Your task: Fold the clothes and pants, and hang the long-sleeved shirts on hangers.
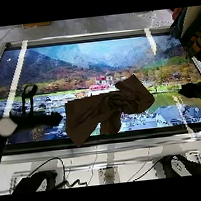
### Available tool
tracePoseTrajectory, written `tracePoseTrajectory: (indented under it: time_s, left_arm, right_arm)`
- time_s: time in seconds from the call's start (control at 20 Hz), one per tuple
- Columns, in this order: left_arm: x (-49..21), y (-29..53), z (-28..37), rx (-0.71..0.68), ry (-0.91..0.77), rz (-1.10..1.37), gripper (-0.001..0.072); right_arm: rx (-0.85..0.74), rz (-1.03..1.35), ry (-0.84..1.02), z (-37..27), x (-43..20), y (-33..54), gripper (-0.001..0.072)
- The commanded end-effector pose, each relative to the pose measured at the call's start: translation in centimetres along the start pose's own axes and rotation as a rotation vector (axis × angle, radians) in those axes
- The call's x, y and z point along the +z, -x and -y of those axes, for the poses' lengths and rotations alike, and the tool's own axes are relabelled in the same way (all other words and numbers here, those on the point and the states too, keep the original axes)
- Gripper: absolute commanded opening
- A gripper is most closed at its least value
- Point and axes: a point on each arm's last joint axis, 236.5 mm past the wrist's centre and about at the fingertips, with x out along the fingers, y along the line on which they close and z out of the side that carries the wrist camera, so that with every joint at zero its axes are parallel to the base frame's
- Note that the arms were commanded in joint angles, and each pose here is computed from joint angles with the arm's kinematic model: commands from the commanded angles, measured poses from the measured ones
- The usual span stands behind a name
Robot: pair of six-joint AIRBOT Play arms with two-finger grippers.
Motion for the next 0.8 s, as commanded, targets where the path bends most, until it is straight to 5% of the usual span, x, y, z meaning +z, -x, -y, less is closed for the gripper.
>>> tracePoseTrajectory:
  time_s: [0.0, 0.25, 0.75]
  left_arm:
    - [-6.2, -0.7, 0.1, -0.012, 0.152, -0.032, 0.0689]
    - [-11.5, -4.1, 4.0, -0.198, 0.386, -0.166, 0.0685]
    - [-14.8, -9.1, 5.3, -0.296, 0.437, -0.353, 0.0683]
  right_arm:
    - [0.019, 0.003, 0.001, -0.1, -0.4, -1.2, 0.0015]
    - [0.052, 0.034, -0.011, -0.9, 0.3, -1.2, 0.0015]
    - [0.064, 0.039, -0.015, -1.2, 0.5, -1.1, 0.0015]
